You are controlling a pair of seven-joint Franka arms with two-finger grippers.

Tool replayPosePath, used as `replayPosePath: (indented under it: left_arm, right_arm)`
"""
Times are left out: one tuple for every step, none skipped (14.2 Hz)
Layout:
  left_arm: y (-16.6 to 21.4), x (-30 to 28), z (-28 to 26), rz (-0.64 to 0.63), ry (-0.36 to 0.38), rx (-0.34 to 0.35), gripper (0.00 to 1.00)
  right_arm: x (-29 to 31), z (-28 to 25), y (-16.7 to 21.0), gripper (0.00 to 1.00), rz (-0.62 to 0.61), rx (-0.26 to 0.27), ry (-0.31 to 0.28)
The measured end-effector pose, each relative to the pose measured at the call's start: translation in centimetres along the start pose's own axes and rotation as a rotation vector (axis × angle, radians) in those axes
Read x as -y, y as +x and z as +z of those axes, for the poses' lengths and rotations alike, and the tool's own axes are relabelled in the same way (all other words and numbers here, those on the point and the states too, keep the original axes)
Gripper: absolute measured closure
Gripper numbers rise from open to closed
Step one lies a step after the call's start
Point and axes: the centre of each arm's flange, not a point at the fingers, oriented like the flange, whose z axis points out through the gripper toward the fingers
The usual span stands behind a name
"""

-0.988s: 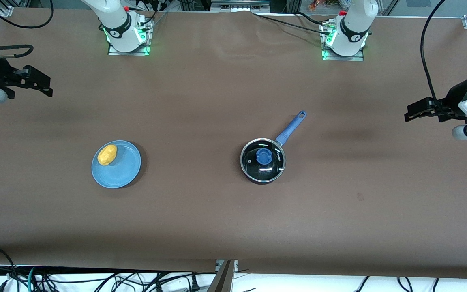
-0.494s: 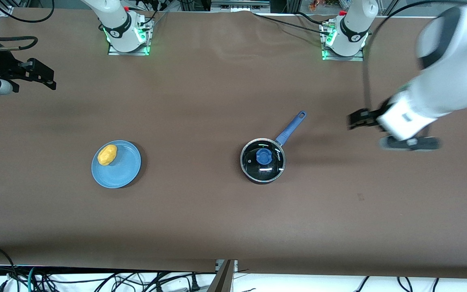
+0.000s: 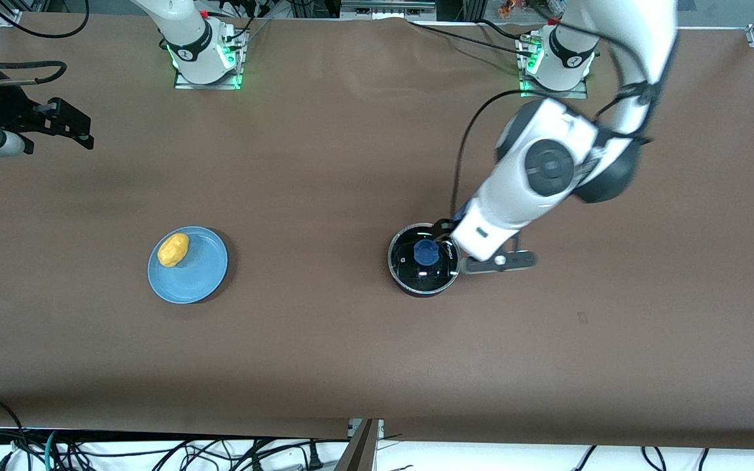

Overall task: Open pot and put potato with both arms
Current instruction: 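Lower the left gripper over the lid's blue knob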

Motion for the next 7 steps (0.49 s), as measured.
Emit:
replayPosePath:
  left_arm:
    - [-0.3,-1.1,1.8,0.004,-0.005,-0.006,0.0]
    - [-0.6,-1.9,3.4,0.011,-0.003,-0.012,0.0]
    - [-0.7,-2.4,4.6,0.025,0.007,-0.02,0.0]
    - [-0.9,-2.9,5.5,0.041,0.017,-0.03,0.0]
    - [-1.1,-3.3,6.3,0.055,0.025,-0.038,0.0]
    - [-1.3,-3.6,6.8,0.067,0.036,-0.047,0.0]
    - [-1.4,-3.8,7.2,0.078,0.049,-0.06,0.0]
  right_arm:
    - [0.0,0.0,0.0,0.0,0.0,-0.002,-0.001]
    - [0.0,0.0,0.1,0.0,0.0,-0.004,-0.003]
    - [-0.1,0.0,0.1,0.0,0.0,-0.005,-0.007]
    - [-0.1,0.0,0.1,0.0,0.0,-0.004,-0.011]
    - [-0.1,0.0,0.1,0.0,0.0,-0.004,-0.012]
    - [-0.1,0.0,0.1,0.0,0.0,-0.003,-0.013]
    - [-0.1,0.1,0.1,0.0,0.0,-0.003,-0.013]
